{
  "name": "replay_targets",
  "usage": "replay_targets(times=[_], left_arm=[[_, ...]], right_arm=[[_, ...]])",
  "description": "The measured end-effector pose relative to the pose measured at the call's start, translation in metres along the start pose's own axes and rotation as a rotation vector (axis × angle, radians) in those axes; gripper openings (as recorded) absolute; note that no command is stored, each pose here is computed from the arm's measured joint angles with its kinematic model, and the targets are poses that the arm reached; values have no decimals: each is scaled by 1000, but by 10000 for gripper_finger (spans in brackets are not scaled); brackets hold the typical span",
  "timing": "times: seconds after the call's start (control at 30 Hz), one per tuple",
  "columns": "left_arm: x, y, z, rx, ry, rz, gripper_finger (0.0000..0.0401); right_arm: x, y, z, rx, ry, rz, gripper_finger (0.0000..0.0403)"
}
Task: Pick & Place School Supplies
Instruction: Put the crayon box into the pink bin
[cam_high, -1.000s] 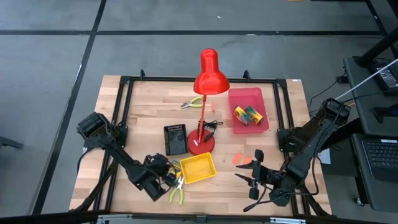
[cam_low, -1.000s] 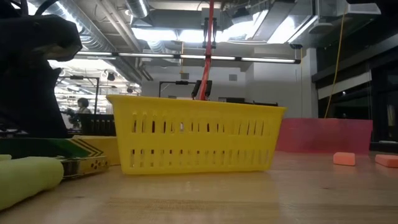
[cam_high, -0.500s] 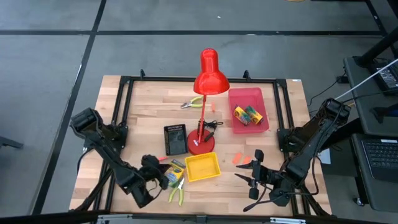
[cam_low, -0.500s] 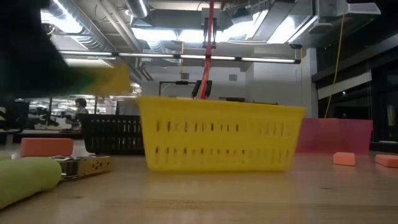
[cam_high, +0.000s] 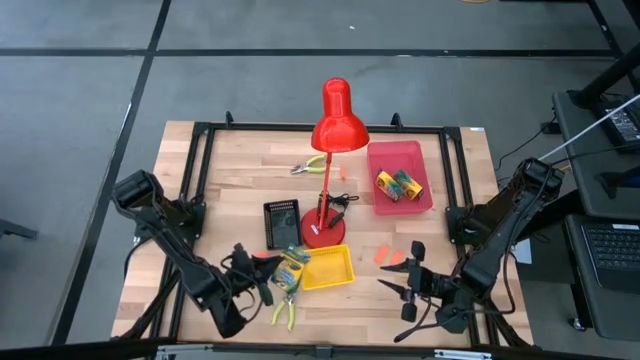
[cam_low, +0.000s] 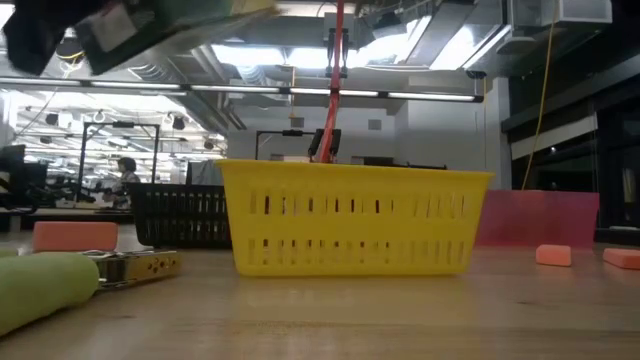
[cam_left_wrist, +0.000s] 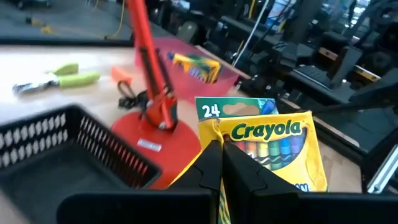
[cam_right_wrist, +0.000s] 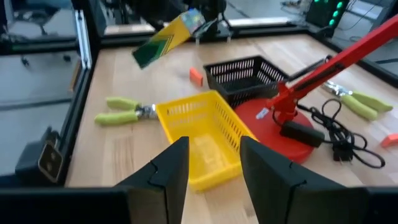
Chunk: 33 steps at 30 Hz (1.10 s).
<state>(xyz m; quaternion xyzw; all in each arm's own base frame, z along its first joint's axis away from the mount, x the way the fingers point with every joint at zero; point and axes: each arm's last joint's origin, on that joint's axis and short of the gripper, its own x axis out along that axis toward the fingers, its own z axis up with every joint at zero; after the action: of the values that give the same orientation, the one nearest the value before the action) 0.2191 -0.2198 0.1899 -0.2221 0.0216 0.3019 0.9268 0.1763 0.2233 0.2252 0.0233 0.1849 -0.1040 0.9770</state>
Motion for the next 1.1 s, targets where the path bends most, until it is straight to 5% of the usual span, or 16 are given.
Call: replay_targets(times=[0.6, 0.8, 1.1], left_arm=[[53, -56, -8, 422, -121, -150, 1], [58, -61, -3, 482, -191, -232, 1], [64, -60, 0, 509, -205, -213, 1]], right_arm=[[35, -4, 37, 119, -97, 58, 146], [46, -10, 41, 146, -69, 78, 146], [49, -9, 49, 171, -83, 175, 146]])
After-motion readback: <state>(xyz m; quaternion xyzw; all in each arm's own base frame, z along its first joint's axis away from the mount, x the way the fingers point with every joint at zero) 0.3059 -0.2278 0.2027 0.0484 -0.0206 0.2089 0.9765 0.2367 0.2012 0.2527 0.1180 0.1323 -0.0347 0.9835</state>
